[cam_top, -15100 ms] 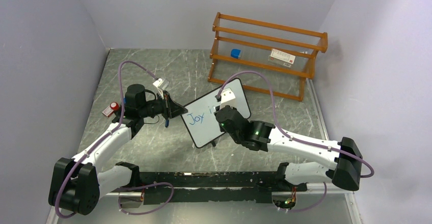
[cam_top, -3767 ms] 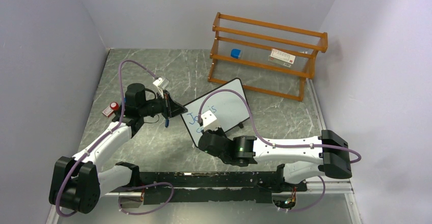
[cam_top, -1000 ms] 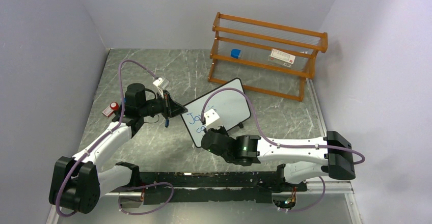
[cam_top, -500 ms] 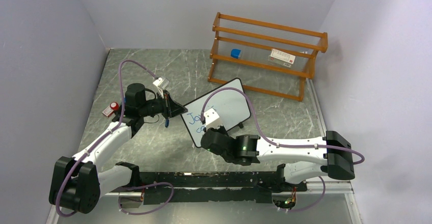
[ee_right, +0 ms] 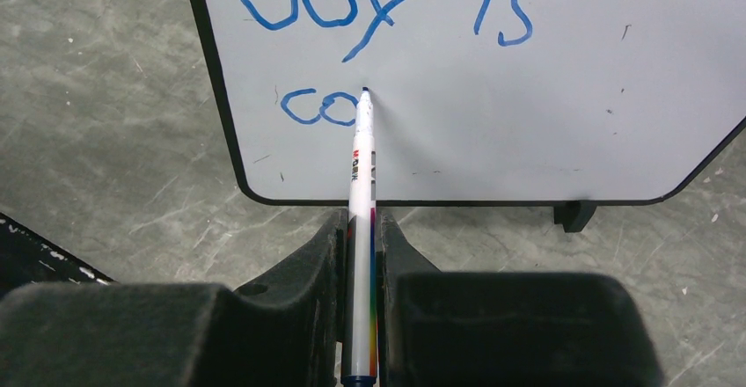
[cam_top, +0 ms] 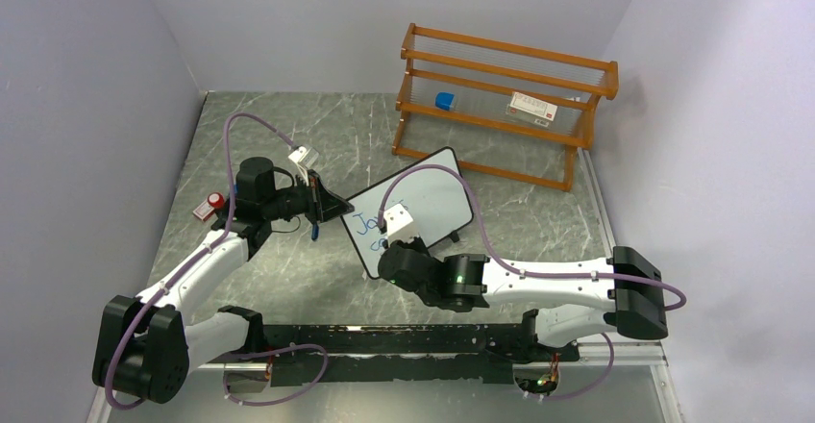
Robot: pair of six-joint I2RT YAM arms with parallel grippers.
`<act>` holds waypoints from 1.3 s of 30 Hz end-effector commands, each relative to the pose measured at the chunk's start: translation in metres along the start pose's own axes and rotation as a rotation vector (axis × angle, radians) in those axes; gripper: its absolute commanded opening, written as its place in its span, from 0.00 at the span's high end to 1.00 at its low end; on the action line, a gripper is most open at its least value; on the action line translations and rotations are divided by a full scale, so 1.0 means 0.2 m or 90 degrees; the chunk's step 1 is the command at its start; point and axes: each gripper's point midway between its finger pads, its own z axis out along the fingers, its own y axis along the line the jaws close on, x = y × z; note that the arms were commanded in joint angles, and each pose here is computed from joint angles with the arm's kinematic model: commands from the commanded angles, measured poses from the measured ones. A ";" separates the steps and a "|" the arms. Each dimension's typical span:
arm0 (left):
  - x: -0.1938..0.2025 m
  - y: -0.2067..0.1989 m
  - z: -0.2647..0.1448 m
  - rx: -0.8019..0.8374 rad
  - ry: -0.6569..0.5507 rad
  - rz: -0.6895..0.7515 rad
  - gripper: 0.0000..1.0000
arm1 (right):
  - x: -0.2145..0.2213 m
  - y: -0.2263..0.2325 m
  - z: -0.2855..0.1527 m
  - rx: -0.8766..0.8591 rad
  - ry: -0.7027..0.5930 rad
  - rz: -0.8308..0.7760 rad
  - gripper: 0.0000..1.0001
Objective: Write a sentence on the whiteboard
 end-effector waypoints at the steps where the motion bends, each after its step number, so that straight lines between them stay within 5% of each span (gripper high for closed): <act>1: 0.08 0.16 -0.01 -0.082 0.021 -0.012 0.95 | -0.04 0.00 0.01 0.007 -0.015 0.012 1.00; 39: 0.08 0.16 -0.01 -0.083 0.020 -0.012 0.95 | 0.13 -0.03 0.01 0.000 0.046 0.014 1.00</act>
